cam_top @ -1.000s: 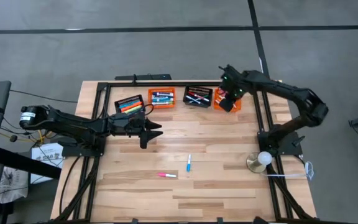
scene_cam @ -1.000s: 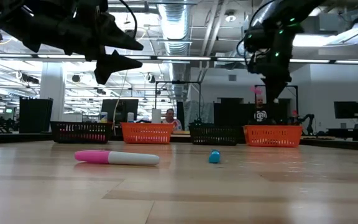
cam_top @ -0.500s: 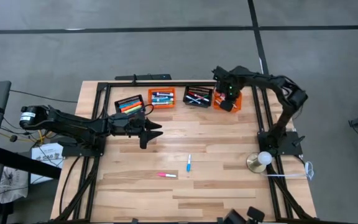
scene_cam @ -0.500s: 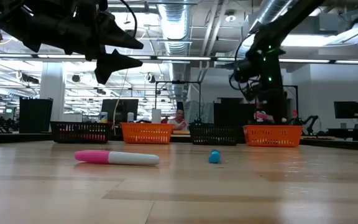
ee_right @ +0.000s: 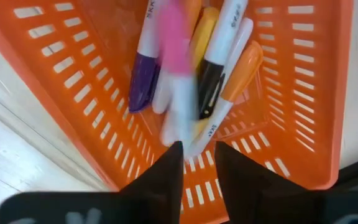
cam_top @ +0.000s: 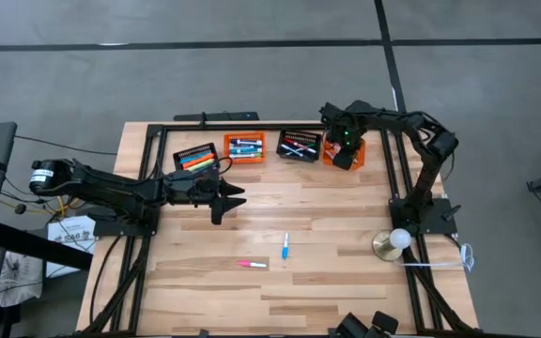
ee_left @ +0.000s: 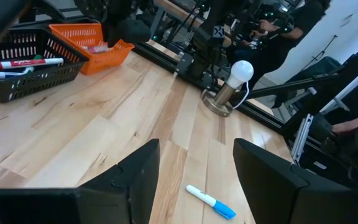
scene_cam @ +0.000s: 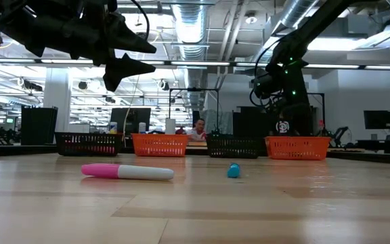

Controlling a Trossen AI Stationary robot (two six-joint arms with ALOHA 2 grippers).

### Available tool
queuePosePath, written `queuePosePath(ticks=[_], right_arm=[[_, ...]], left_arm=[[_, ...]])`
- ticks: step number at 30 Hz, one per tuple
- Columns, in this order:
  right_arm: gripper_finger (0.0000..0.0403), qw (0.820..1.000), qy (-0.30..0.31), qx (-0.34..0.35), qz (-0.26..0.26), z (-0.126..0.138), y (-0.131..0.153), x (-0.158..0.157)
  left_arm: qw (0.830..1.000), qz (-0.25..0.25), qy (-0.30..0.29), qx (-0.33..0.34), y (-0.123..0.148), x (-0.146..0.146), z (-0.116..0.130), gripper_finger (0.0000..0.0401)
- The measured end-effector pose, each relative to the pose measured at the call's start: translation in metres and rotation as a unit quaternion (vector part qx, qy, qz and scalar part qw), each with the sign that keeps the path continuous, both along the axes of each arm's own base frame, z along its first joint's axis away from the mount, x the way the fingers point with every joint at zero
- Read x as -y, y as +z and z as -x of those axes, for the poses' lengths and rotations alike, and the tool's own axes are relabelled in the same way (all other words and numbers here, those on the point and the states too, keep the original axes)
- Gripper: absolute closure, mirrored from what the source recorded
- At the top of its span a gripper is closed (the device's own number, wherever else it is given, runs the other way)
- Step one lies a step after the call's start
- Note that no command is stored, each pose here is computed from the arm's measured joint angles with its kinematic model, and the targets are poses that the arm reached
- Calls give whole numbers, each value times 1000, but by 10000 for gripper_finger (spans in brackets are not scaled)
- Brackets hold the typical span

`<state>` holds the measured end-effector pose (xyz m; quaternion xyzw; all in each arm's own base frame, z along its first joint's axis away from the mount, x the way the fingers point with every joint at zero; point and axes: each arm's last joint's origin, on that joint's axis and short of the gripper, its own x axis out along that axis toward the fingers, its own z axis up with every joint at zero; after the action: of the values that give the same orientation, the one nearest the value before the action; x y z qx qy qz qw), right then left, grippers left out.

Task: Pick & Place Markers
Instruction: Put the small pink highlighter pen into the right orange bin

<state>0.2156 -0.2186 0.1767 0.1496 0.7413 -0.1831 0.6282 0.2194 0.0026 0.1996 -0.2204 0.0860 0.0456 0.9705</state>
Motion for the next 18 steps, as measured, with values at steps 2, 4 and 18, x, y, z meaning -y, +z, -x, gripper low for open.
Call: queuePosePath(ticks=[2, 4, 18], right_arm=[[310, 1000, 0, 0, 0, 0, 0, 0], [293, 1000, 0, 0, 0, 0, 0, 0], [257, 999, -2, 21, 26, -8, 21, 3]], left_arm=[[1000, 0, 0, 0, 0, 0, 0, 197], [1000, 0, 0, 0, 0, 0, 0, 197], [1000, 0, 0, 0, 0, 0, 0, 197]])
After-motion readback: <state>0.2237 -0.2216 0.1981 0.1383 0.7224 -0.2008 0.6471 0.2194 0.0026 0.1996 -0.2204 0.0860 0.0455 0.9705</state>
